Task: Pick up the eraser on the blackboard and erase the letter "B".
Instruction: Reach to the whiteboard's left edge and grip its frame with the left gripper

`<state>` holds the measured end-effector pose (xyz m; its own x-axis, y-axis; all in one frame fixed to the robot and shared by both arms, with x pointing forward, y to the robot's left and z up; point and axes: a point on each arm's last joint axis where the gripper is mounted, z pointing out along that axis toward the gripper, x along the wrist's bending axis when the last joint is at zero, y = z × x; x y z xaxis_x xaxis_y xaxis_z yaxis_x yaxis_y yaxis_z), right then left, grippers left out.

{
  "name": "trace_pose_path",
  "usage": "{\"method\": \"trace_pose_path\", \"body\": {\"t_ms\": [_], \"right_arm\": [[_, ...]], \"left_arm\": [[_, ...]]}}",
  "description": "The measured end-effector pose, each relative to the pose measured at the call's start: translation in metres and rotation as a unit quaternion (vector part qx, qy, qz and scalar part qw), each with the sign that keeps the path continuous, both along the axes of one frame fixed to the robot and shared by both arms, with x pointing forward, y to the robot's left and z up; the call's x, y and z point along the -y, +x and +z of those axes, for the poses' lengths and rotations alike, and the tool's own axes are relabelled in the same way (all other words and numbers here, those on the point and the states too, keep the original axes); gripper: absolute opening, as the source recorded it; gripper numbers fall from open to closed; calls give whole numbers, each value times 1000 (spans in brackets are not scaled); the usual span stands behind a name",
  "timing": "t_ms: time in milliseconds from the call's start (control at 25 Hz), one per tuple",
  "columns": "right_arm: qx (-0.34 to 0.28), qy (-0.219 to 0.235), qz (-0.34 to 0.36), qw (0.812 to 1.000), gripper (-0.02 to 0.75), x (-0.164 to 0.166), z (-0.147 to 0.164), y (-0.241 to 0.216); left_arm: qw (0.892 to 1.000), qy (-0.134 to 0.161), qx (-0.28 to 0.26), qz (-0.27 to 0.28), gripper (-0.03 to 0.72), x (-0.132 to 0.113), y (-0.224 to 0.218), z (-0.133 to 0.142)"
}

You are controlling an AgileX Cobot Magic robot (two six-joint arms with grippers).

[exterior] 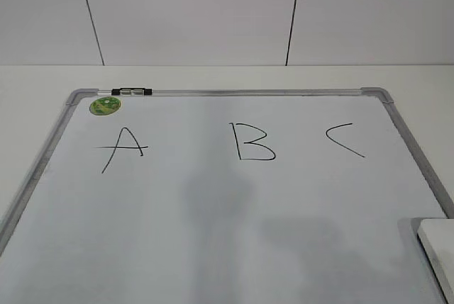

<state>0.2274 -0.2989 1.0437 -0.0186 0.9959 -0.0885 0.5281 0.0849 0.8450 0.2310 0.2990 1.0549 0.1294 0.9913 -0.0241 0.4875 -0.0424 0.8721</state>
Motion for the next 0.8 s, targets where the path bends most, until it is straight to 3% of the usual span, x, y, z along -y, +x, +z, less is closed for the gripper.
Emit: {"method": "trace_pose_path", "body": {"t_ms": [800], "right_arm": [[1,0,0,1000,584,0,0,0]], "left_arm": [[1000,0,0,0,235,0,0,0]]}}
